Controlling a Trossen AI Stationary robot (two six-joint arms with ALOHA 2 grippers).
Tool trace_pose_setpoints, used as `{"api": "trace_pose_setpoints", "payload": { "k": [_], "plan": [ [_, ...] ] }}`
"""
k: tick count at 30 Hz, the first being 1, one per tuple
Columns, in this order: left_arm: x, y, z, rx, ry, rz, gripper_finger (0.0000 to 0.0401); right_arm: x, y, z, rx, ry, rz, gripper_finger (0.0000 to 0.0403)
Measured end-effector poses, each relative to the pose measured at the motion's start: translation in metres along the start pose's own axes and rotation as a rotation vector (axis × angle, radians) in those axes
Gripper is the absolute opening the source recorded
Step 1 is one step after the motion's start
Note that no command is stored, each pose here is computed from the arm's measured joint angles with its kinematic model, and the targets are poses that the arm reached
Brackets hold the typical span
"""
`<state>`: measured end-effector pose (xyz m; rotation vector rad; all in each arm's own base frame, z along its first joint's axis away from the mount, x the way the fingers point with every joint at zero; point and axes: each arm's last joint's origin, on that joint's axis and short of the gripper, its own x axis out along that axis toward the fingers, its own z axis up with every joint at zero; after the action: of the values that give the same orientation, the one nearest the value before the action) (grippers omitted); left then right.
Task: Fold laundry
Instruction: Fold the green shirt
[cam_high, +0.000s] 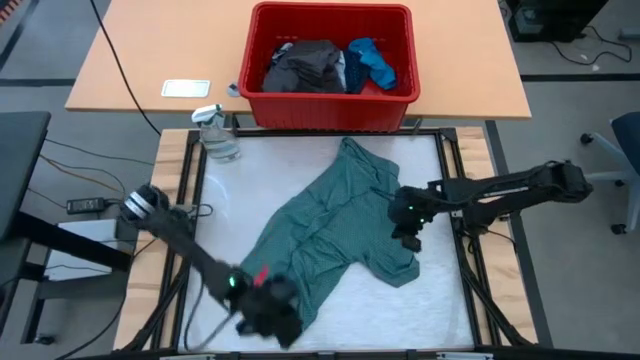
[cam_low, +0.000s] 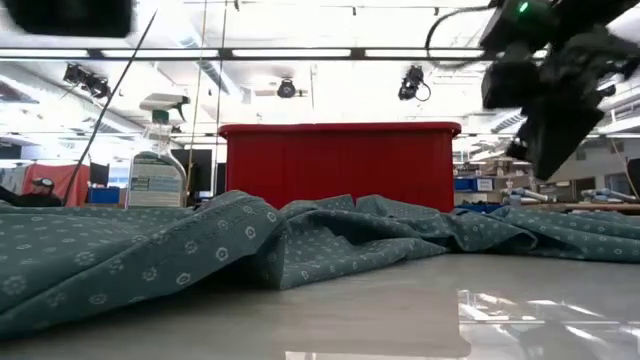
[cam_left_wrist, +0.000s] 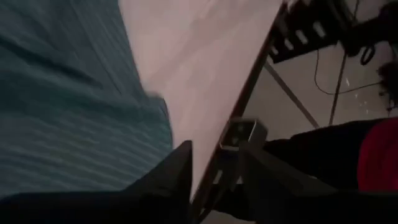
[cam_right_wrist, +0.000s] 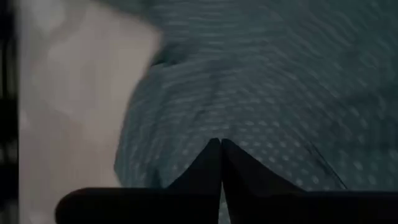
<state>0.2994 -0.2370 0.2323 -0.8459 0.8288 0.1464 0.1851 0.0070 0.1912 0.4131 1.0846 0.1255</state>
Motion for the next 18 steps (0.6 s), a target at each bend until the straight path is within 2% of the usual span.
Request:
{"api": "trace_pose_setpoints", "payload": {
  "k": [4, 7, 9, 11, 14, 16, 18],
  "plan": [
    [0.045, 0.004, -0.035, -0.011, 0.070, -0.026, 0.0183, -0.004, 0.017, -0.007, -0.241, 0.004, 0.079, 0.0063],
    [0.068, 0.016, -0.048, -0.057, 0.138, 0.028, 0.0195, 0.000, 0.031, -0.013, -0.387, 0.036, 0.122, 0.0114],
    [0.074, 0.027, -0.052, -0.114, 0.167, 0.107, 0.0195, 0.004, 0.040, -0.017, -0.472, 0.051, 0.121, 0.0152],
    [0.074, 0.028, -0.050, -0.150, 0.190, 0.139, 0.0189, 0.011, 0.049, -0.022, -0.552, 0.077, 0.108, 0.0190],
    [0.074, 0.032, -0.051, -0.144, 0.204, 0.175, 0.0168, 0.022, 0.060, -0.030, -0.664, 0.115, 0.045, 0.0235],
    [0.073, 0.033, -0.053, -0.136, 0.225, 0.185, 0.0145, 0.029, 0.064, -0.035, -0.700, 0.148, 0.009, 0.0250],
    [0.072, 0.033, -0.056, -0.131, 0.263, 0.181, 0.0116, 0.035, 0.068, -0.039, -0.685, 0.174, -0.010, 0.0254]
  ]
}}
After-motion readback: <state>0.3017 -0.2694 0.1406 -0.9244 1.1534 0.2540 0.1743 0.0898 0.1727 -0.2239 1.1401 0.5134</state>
